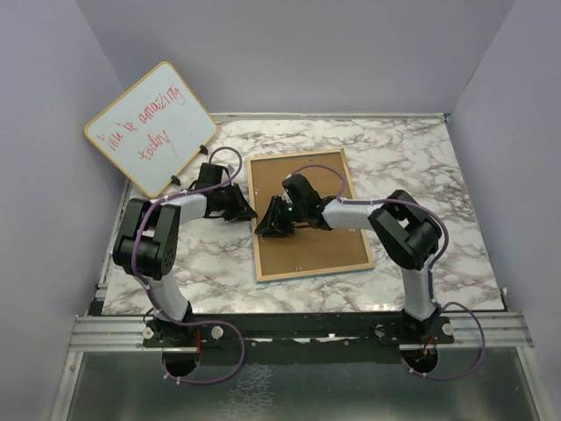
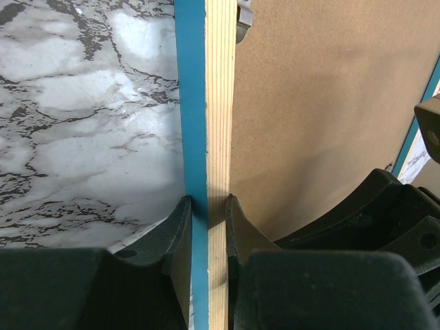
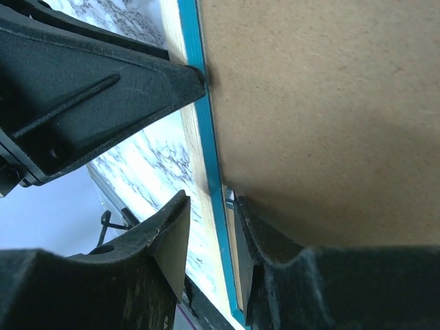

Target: Put the photo into the frame

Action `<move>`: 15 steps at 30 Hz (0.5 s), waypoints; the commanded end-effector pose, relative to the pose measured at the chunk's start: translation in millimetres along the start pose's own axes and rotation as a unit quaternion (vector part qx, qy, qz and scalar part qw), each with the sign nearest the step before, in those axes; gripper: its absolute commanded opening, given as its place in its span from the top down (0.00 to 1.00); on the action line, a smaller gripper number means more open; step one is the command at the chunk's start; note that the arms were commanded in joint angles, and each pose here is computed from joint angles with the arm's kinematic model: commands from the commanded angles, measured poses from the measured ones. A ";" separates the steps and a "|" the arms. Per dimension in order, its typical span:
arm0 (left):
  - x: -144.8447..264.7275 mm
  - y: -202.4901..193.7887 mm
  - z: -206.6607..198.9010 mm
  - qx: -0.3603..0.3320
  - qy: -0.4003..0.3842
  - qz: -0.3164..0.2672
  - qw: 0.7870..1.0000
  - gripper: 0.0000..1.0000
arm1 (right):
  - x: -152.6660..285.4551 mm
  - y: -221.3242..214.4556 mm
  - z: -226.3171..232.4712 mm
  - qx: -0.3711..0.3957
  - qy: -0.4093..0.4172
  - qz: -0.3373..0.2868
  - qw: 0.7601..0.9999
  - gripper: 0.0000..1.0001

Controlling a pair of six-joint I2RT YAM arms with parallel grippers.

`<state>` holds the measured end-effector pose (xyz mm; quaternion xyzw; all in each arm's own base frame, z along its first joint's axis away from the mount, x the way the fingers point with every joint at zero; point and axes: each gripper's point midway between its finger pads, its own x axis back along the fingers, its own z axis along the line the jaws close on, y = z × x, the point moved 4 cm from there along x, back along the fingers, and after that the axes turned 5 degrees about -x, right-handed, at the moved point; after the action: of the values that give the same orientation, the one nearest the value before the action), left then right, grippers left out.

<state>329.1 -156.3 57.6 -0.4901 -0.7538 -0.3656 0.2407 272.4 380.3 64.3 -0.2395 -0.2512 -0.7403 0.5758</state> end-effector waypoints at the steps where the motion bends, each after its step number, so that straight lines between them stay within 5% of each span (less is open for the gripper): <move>1: -9.7 -33.5 26.8 0.021 0.041 0.062 0.997 0.95 | -13.8 -8.2 -20.9 0.018 -0.033 0.021 0.999 0.63; 15: -11.9 -25.3 24.3 0.013 0.040 0.062 0.997 0.96 | -18.0 -33.4 -37.9 0.068 0.002 0.099 0.993 0.62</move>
<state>329.9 -156.5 57.8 -0.4958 -0.7503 -0.3635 0.2433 269.9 388.5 62.3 -0.1785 -0.2682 -0.7109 0.6252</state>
